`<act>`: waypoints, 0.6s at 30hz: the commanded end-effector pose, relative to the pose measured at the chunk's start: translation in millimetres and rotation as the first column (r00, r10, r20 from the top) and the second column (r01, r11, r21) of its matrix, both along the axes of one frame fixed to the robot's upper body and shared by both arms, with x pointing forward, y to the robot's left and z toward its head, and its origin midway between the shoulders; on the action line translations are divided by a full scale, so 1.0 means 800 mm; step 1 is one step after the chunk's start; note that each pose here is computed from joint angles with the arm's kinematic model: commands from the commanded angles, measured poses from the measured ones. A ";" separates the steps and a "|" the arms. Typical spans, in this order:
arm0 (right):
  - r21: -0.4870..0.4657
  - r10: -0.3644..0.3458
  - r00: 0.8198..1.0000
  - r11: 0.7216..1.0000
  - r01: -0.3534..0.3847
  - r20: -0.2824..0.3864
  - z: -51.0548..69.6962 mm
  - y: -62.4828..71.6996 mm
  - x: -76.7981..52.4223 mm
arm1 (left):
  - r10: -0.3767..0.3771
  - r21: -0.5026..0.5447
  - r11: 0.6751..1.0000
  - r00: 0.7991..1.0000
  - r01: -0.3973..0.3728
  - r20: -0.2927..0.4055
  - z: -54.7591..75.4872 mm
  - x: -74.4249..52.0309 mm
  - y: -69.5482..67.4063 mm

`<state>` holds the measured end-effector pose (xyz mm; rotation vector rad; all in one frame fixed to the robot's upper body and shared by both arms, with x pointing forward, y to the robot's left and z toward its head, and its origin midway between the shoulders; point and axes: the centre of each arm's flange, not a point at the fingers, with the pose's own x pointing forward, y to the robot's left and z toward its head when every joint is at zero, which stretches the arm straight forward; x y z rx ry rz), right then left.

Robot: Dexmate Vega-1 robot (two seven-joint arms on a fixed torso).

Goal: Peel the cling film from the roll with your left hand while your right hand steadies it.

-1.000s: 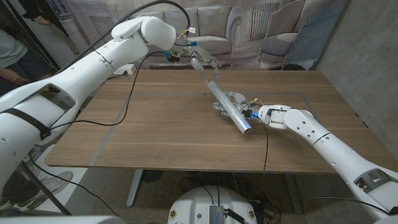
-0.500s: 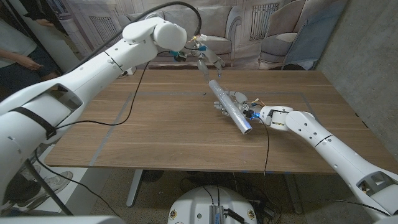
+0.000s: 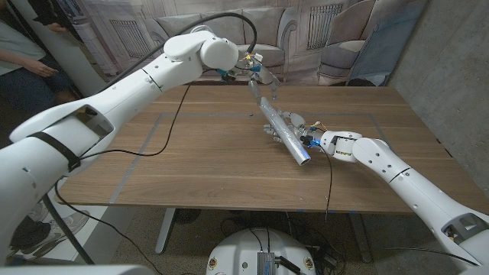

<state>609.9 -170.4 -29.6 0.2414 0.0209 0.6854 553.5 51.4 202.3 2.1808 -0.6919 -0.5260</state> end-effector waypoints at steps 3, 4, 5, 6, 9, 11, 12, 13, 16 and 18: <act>-0.002 0.008 1.000 1.000 -0.008 0.011 0.001 0.000 -0.001 | -0.068 0.001 0.998 0.998 0.068 -0.017 -0.012 0.013 -0.020; 0.001 0.009 1.000 1.000 -0.009 0.011 0.001 0.000 -0.001 | -0.072 0.000 0.997 0.997 0.072 -0.016 -0.013 0.014 -0.021; 0.001 0.009 1.000 1.000 -0.009 0.012 0.001 0.000 -0.001 | -0.068 0.006 0.998 0.998 0.068 -0.016 -0.014 0.015 -0.022; -0.002 0.009 1.000 1.000 -0.009 0.012 0.001 0.000 -0.001 | -0.072 0.005 0.997 0.997 0.072 -0.021 -0.016 0.016 -0.023; 0.000 0.011 1.000 1.000 -0.011 0.013 0.001 0.001 0.000 | -0.078 0.009 0.997 0.997 0.078 -0.024 -0.024 0.018 -0.029; 0.000 0.012 1.000 1.000 -0.012 0.015 0.001 0.001 0.000 | -0.087 -0.001 0.996 0.996 0.087 -0.026 -0.028 0.021 -0.031; 0.001 0.012 1.000 1.000 -0.012 0.016 0.002 0.001 0.000 | -0.090 -0.006 0.996 0.996 0.090 -0.027 -0.030 0.022 -0.031; 0.000 0.012 1.000 1.000 -0.012 0.017 0.002 0.001 0.000 | -0.094 -0.007 0.996 0.995 0.094 -0.032 -0.032 0.024 -0.032; 0.002 0.013 1.000 1.000 -0.013 0.017 0.002 0.001 0.000 | -0.106 -0.009 0.994 0.994 0.106 -0.031 -0.039 0.028 -0.033; 0.002 0.012 1.000 1.000 -0.012 0.018 0.003 0.001 0.001 | -0.116 -0.017 0.993 0.993 0.115 -0.035 -0.042 0.030 -0.034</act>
